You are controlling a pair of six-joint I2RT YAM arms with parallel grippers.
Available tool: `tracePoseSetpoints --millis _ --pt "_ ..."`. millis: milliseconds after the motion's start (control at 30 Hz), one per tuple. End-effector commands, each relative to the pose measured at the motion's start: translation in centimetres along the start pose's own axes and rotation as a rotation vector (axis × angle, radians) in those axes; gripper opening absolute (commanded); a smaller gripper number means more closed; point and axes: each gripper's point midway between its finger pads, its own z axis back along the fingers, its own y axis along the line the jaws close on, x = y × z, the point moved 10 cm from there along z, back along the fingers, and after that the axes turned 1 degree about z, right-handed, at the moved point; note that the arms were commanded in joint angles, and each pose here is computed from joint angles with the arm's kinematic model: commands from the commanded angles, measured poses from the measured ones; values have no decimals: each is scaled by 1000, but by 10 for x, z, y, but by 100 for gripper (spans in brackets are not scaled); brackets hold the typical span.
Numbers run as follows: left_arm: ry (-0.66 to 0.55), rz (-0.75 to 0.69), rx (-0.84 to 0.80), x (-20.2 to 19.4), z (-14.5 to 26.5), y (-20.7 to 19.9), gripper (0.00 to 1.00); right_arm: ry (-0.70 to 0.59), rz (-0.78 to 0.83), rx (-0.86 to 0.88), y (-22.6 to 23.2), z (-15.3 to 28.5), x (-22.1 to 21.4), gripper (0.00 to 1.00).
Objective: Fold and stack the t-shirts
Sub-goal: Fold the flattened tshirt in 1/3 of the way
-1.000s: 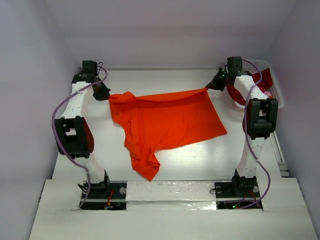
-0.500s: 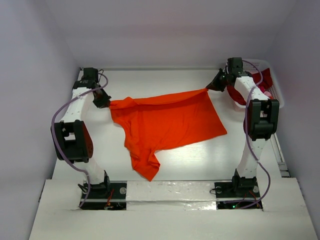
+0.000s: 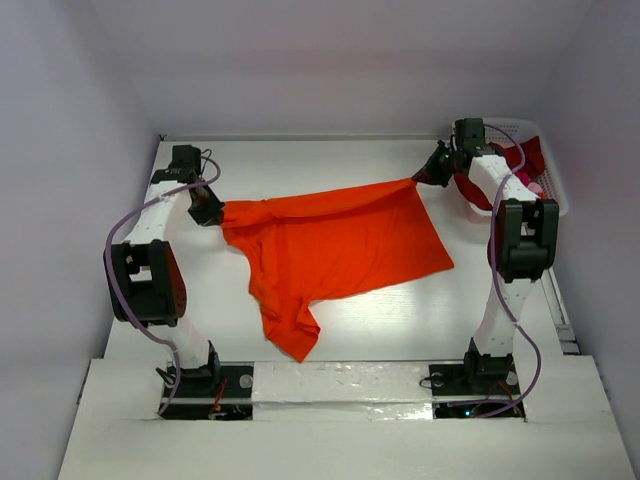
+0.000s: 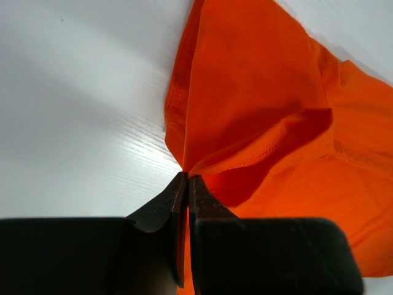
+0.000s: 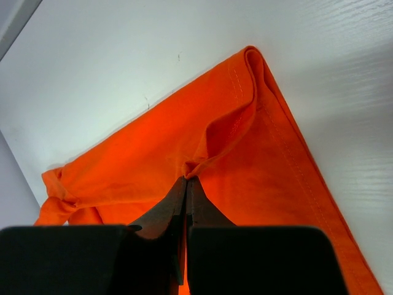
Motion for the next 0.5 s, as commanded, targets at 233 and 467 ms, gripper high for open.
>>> tracePoseSetpoints --millis 233,467 --pt "-6 -23 -11 -20 4 9 2 -66 29 40 15 21 1 0" --pt "25 -24 22 -32 -2 18 39 -83 3 9 11 26 -5 0"
